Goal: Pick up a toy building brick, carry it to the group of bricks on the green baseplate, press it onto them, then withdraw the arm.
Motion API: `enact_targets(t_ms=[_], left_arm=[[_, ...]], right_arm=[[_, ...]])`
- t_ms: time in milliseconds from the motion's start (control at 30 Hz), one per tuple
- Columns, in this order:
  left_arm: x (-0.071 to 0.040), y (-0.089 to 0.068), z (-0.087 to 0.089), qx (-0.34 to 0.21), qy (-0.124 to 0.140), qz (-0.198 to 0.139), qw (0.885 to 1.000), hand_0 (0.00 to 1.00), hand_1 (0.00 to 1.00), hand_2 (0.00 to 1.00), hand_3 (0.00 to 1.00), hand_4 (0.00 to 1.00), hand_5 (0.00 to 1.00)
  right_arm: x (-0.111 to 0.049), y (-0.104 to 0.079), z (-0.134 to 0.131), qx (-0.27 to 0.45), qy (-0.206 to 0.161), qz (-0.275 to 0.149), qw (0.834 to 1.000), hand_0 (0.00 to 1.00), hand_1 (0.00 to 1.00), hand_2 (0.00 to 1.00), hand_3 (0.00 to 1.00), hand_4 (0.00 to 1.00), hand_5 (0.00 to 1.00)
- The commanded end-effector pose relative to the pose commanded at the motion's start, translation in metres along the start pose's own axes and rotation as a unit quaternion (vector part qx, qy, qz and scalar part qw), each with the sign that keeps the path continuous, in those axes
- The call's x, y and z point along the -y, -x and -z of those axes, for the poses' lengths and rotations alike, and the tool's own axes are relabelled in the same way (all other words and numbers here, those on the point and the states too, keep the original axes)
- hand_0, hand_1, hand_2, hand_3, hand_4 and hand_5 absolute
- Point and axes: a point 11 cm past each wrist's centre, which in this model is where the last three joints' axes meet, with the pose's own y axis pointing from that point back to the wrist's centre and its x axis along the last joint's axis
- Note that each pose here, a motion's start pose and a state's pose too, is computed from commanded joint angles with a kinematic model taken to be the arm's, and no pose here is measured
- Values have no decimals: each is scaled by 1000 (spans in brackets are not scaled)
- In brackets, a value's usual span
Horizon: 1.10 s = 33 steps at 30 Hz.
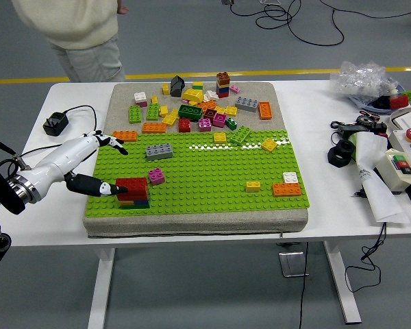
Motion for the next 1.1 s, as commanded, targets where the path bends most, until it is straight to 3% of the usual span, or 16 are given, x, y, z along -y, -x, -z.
enact_targets(t_ms=[133,167,567,1100], left_arm=[[0,3,1,10,-6,6,1000,998,945,933,659,998,489],[1,5,2,18,-9,10,1000,998,977,966,655,998,548],[7,28,4,22,-15,50,998,998,998,998,667,998,564],[7,40,3,20,-15,71,997,998,998,998,658,998,586]], right_arm=[[0,0,0,0,0,0,1000,767,715,758,736,961,696],[0,0,0,1,0,0,1000,768,715,758,735,962,696],[0,0,2,4,-2,0,1000,769,714,758,735,962,697],[0,0,2,6,-2,0,1000,768,713,758,732,963,697]])
